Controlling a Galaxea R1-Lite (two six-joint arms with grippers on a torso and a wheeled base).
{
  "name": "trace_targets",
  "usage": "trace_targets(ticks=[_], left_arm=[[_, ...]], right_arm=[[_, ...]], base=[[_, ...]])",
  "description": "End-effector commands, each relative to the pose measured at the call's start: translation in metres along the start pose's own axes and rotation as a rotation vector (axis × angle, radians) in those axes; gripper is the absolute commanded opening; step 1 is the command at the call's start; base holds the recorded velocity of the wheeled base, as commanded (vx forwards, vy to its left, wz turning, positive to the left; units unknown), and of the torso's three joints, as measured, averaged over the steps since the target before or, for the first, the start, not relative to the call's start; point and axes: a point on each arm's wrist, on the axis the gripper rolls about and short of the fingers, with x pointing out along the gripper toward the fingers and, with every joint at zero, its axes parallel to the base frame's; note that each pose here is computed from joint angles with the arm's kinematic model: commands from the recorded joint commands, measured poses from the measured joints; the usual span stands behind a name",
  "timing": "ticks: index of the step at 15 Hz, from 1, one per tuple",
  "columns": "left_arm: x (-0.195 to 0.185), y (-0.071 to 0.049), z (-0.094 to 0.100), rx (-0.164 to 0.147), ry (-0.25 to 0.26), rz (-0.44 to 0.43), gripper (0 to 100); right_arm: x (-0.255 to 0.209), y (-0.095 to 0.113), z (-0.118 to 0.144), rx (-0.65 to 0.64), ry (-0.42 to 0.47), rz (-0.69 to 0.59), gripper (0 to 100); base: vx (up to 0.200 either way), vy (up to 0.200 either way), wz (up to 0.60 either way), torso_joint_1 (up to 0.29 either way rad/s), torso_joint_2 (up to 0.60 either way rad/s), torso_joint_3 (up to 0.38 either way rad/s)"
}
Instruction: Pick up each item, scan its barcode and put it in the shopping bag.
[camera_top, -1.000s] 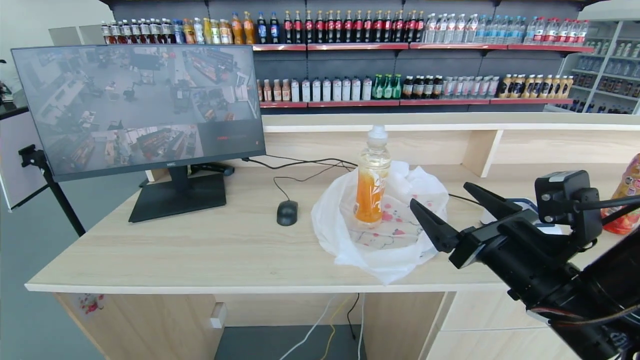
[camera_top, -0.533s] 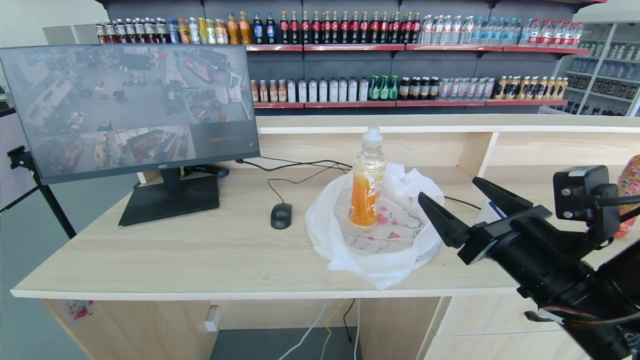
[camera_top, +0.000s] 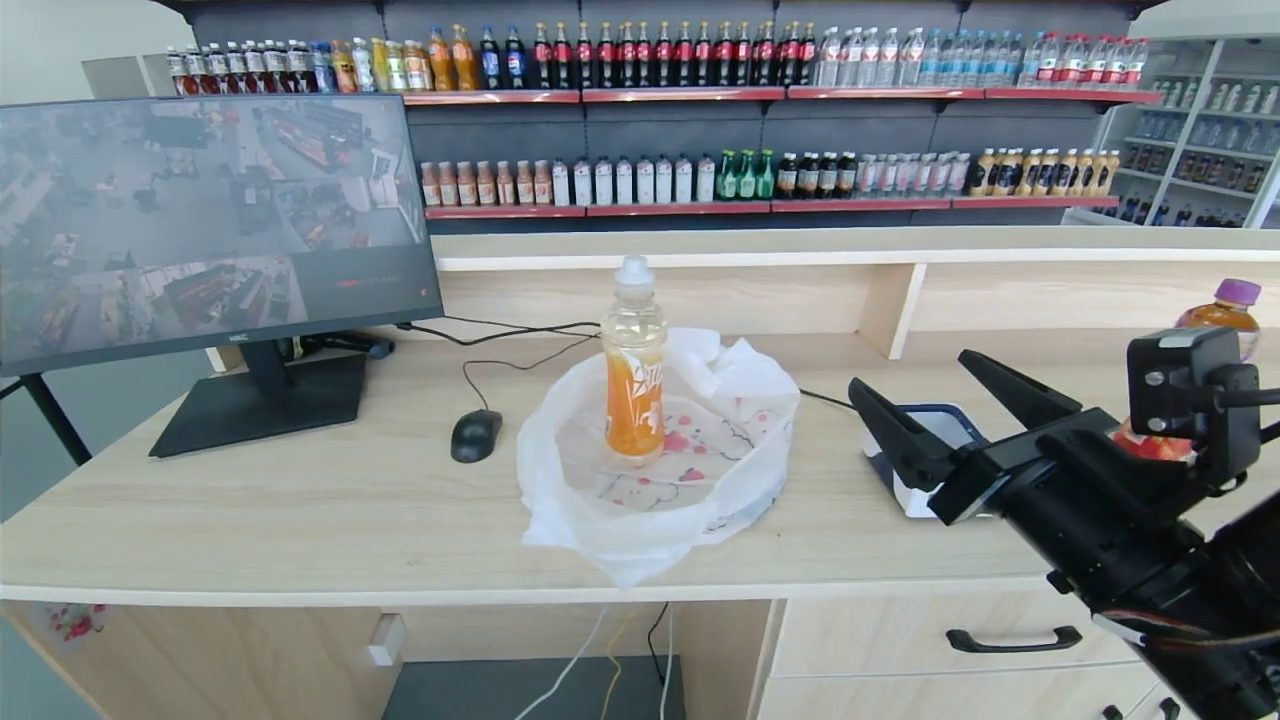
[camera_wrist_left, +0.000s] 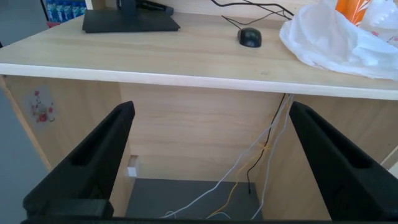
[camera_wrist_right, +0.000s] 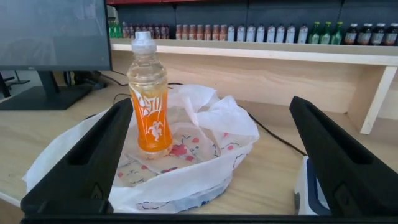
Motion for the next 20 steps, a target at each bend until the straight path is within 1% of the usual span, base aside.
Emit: trace_targets(ticks=[1, 20], left_arm=[[0.000, 0.000, 0.000, 0.000, -0.001, 0.002, 100], [0.000, 0.000, 0.000, 0.000, -0.001, 0.000, 100]], right_arm=[[0.001, 0.000, -0.001, 0.001, 0.001, 0.001, 100], [-0.014, -0.004, 0.008, 0.013, -0.018, -0.002, 100]], base=[[0.000, -0.200, 0.00, 0.007, 0.00, 0.002], [0.000, -0.200, 0.00, 0.004, 0.00, 0.002]])
